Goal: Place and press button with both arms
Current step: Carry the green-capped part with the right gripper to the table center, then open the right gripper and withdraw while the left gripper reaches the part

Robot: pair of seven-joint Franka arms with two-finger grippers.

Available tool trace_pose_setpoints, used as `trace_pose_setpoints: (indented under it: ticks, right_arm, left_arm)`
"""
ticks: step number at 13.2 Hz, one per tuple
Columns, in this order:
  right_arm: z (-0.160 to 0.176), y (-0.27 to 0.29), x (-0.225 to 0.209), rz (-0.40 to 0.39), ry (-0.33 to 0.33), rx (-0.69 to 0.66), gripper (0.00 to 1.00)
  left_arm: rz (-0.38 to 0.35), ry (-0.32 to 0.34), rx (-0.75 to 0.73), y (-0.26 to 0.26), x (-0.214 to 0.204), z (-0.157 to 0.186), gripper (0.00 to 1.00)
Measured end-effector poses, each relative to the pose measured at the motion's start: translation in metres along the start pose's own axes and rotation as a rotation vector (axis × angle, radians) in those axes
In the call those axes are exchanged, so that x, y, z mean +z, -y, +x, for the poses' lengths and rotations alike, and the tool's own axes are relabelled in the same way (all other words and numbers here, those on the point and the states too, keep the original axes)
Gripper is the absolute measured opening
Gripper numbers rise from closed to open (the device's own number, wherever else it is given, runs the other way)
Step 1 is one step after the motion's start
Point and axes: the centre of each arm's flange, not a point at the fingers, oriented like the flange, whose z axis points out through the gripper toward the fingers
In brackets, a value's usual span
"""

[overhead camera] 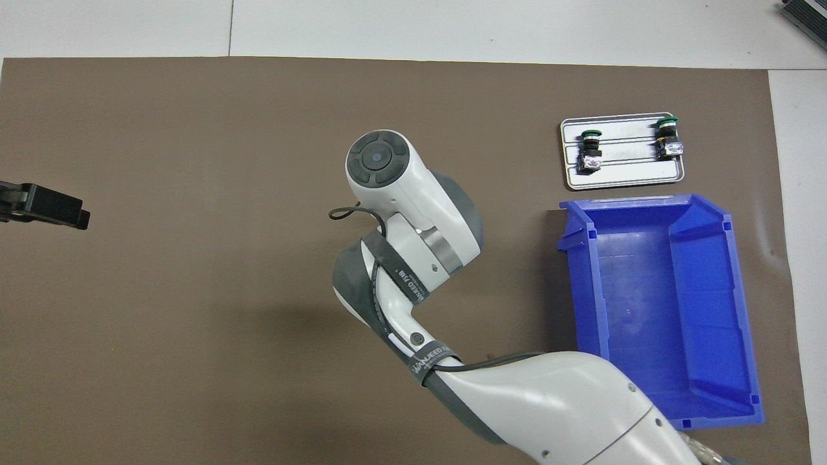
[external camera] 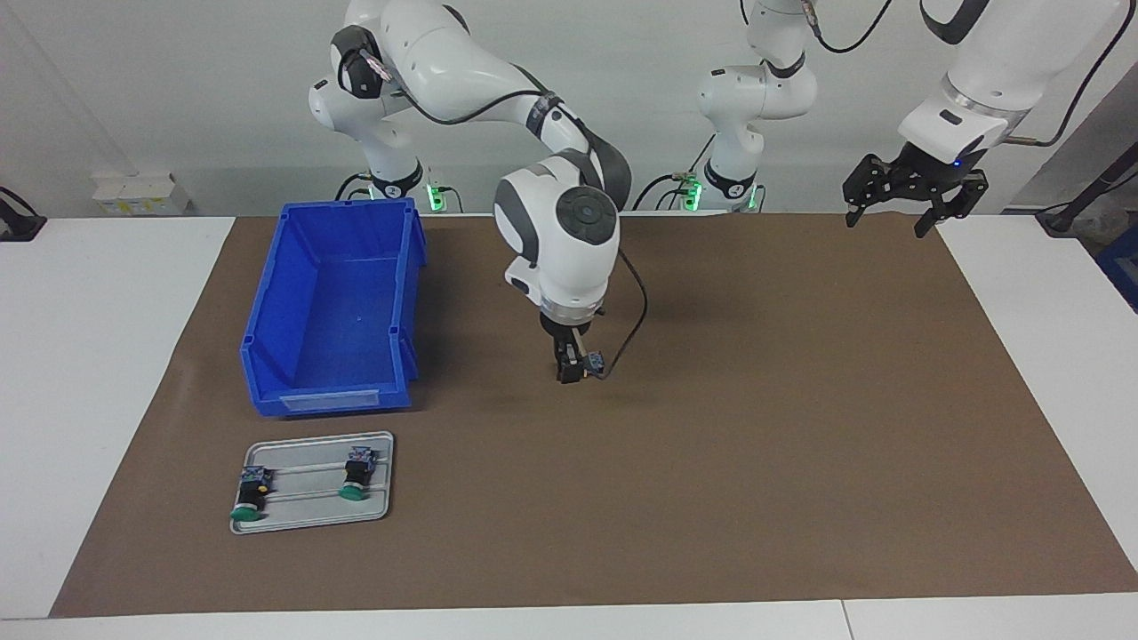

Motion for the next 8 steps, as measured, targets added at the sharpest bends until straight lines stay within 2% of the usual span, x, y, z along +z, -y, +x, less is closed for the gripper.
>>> trace_pose_setpoints:
  ticks: [2, 4, 8]
  right_arm:
    - [0.057, -0.012, -0.050, -0.024, 0.045, -0.073, 0.92]
    - [0.108, -0.030, -0.087, -0.042, 0.059, -0.193, 0.92]
    - [0.209, -0.062, -0.132, -0.038, 0.094, -0.464, 0.92]
  left_arm:
    - [0.004, -0.011, 0.138, -0.029, 0.007, 0.010, 0.96]
    - [0.023, -0.071, 0.281, -0.064, 0.017, 0.023, 0.97]
    - [0.045, -0.125, 0.546, -0.120, 0.043, 0.036, 0.97]
